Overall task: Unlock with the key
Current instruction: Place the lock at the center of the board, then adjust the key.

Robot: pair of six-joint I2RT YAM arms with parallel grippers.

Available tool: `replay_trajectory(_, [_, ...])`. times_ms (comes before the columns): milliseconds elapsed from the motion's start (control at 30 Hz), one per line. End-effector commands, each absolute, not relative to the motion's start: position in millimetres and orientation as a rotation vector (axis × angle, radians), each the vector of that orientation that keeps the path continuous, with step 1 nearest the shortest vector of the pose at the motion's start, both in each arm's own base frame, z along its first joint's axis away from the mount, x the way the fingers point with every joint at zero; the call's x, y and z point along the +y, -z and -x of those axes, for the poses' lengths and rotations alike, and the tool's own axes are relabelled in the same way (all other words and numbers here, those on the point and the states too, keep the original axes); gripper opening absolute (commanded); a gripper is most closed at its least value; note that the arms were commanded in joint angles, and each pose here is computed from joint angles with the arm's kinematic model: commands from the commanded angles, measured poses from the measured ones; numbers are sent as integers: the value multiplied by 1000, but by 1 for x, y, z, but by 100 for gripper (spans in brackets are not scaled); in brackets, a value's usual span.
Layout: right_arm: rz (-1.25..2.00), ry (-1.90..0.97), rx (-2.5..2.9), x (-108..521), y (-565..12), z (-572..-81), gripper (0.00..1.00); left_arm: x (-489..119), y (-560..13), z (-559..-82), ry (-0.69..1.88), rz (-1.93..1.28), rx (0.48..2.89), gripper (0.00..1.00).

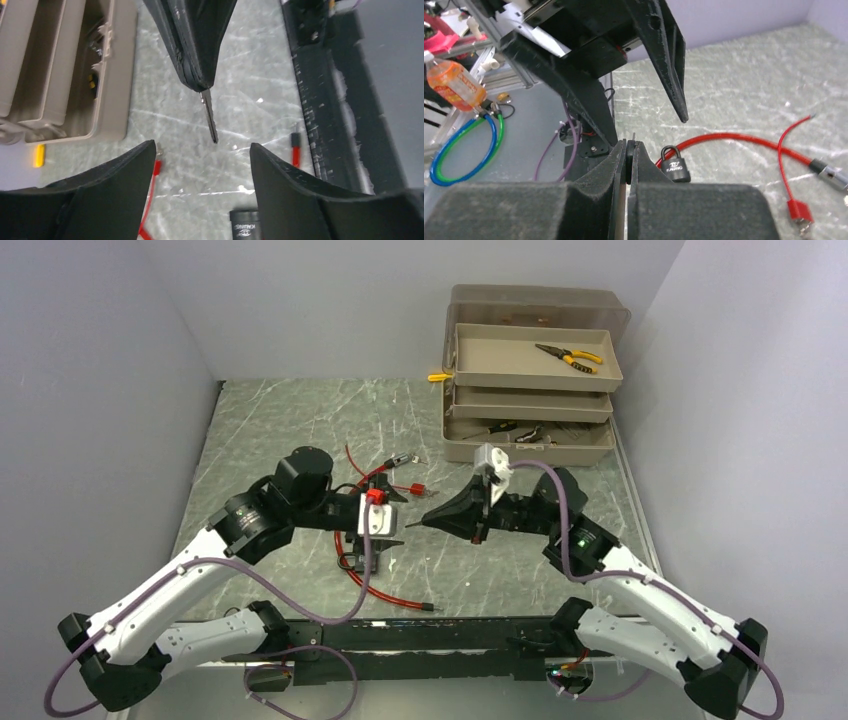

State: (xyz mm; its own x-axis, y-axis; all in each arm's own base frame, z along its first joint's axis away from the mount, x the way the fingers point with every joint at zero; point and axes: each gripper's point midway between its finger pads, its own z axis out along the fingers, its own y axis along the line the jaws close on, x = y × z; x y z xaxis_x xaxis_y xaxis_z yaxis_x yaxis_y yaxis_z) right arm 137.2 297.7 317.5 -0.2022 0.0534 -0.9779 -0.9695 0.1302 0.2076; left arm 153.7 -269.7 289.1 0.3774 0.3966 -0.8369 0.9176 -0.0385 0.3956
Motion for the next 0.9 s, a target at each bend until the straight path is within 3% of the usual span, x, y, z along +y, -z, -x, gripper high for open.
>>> replay_trajectory(0, [1128,-1186,1073,289,-357,-118,0,-272,-322,-109,1028,-1544,1218,65])
replay_trajectory(67, [1212,-1154,1022,289,-361,-113,0,-269,-326,-102,1131,-1520,1230,62])
replay_trajectory(167, [1298,-1128,962,291,-369,-109,0,-267,-331,-93,1263,-1487,1258,97])
replay_trajectory(200, [1326,-1117,928,292,-374,-107,0,-266,-335,-92,1303,-1470,1261,99])
replay_trajectory(433, [1533,-995,647,293,-399,-86,0,-258,-358,-93,1834,-1296,1482,100])
replay_trajectory(633, [1661,-851,543,310,-405,-83,0,-258,-368,-84,1918,-1342,1461,99])
replay_trajectory(867, [1775,-638,502,329,-403,-85,0,-250,-389,-68,1959,-1400,1444,80])
